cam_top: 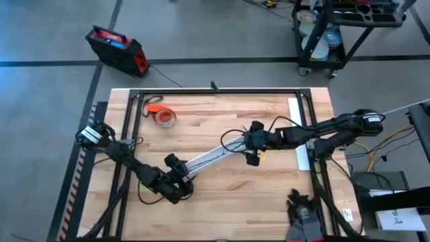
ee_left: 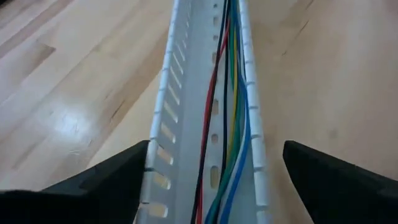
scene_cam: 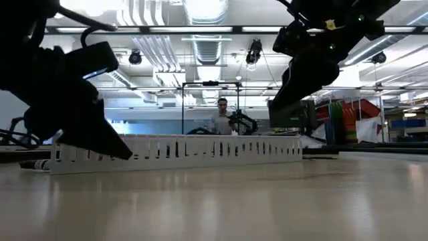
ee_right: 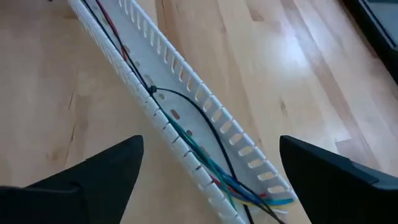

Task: Ziptie cables
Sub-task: Close the white cable duct

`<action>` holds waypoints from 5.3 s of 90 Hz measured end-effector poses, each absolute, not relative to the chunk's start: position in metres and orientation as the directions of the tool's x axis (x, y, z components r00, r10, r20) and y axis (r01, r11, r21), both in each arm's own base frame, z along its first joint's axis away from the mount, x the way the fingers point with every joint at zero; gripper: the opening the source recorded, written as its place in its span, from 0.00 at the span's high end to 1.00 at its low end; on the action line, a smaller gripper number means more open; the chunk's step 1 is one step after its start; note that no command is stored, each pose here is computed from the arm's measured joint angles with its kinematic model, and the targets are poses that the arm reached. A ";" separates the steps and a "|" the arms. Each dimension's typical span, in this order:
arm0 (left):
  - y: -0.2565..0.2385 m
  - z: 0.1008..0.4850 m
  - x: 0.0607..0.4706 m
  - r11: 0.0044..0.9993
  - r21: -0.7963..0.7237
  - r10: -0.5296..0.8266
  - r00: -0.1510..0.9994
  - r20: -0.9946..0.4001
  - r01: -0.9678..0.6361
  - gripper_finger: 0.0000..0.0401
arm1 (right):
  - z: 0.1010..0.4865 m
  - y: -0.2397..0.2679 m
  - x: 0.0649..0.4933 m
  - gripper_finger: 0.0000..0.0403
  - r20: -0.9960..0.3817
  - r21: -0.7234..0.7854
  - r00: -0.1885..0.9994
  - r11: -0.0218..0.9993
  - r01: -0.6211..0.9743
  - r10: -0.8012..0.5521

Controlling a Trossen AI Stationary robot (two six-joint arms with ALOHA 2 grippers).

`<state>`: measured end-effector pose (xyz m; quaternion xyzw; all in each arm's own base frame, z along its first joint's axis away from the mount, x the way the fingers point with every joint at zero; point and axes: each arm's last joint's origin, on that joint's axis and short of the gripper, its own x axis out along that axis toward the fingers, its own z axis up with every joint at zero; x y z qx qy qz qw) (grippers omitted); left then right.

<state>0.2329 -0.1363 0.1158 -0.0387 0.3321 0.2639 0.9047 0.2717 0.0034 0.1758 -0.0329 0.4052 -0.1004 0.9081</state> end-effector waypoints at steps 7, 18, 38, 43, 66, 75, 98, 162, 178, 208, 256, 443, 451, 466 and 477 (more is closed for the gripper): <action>-0.133 0.115 0.233 0.849 0.093 0.456 0.633 -0.625 -0.520 0.13 | 0.176 0.003 0.272 0.11 -0.726 -0.138 0.655 0.978 0.159 -0.209; -0.126 0.110 0.230 0.854 0.061 0.411 0.599 -0.687 -0.517 0.13 | 0.175 0.006 0.272 0.11 -0.731 -0.130 0.653 0.980 0.149 -0.196; -0.115 0.107 0.211 0.856 -0.015 0.332 0.571 -0.751 -0.517 0.13 | 0.188 0.001 0.265 0.11 -0.766 -0.186 0.540 0.924 0.334 -0.349; -0.113 0.109 0.206 0.867 -0.017 0.311 0.567 -0.763 -0.498 0.13 | 0.193 -0.005 0.259 0.11 -0.778 -0.231 0.453 0.869 0.438 -0.435; -0.105 0.129 0.183 0.920 -0.016 0.170 0.435 -0.884 -0.393 0.13 | 0.178 -0.037 0.217 0.11 -0.827 -0.254 0.193 0.658 0.709 -0.528; -0.101 0.135 0.173 0.926 0.003 0.147 0.355 -0.923 -0.377 0.13 | 0.166 -0.051 0.200 0.11 -0.812 -0.252 0.110 0.514 0.820 -0.573; -0.087 0.149 0.148 0.912 0.076 0.182 0.231 -0.956 -0.403 0.13 | 0.133 -0.083 0.167 0.11 -0.800 -0.211 -0.019 0.251 0.945 -0.600; -0.131 0.181 0.154 0.937 -0.110 0.246 0.847 -0.471 -0.332 0.13 | 0.112 -0.129 0.125 0.11 -0.887 -0.034 -0.025 0.011 0.999 -0.461; -0.137 0.150 0.164 0.916 -0.038 0.321 0.783 -0.533 -0.400 0.13 | 0.113 -0.118 0.136 0.11 -0.893 -0.005 0.031 0.079 0.997 -0.449; -0.137 0.121 0.166 0.888 0.098 0.409 0.672 -0.617 -0.450 0.13 | 0.123 -0.086 0.169 0.11 -0.892 0.106 0.211 0.269 0.957 -0.399; -0.116 0.146 0.128 0.851 0.080 0.385 0.513 -0.767 -0.519 0.13 | 0.161 -0.059 0.171 0.11 -0.773 -0.146 0.234 0.524 0.839 -0.590; -0.145 0.151 0.216 0.816 -0.120 0.539 0.820 -0.192 -0.565 0.13 | 0.043 -0.079 0.193 0.11 -0.519 -0.146 0.468 0.614 0.776 -0.715; -0.145 0.152 0.216 0.816 -0.124 0.538 0.821 -0.191 -0.564 0.13 | 0.036 -0.077 0.191 0.11 -0.486 -0.105 0.519 0.636 0.764 -0.703; -0.145 0.151 0.216 0.815 -0.143 0.532 0.823 -0.197 -0.561 0.13 | 0.034 -0.069 0.178 0.11 -0.459 -0.052 0.632 0.729 0.683 -0.624; -0.146 0.148 0.216 0.815 -0.140 0.533 0.822 -0.200 -0.562 0.13 | 0.035 -0.067 0.172 0.11 -0.468 -0.063 0.635 0.739 0.670 -0.615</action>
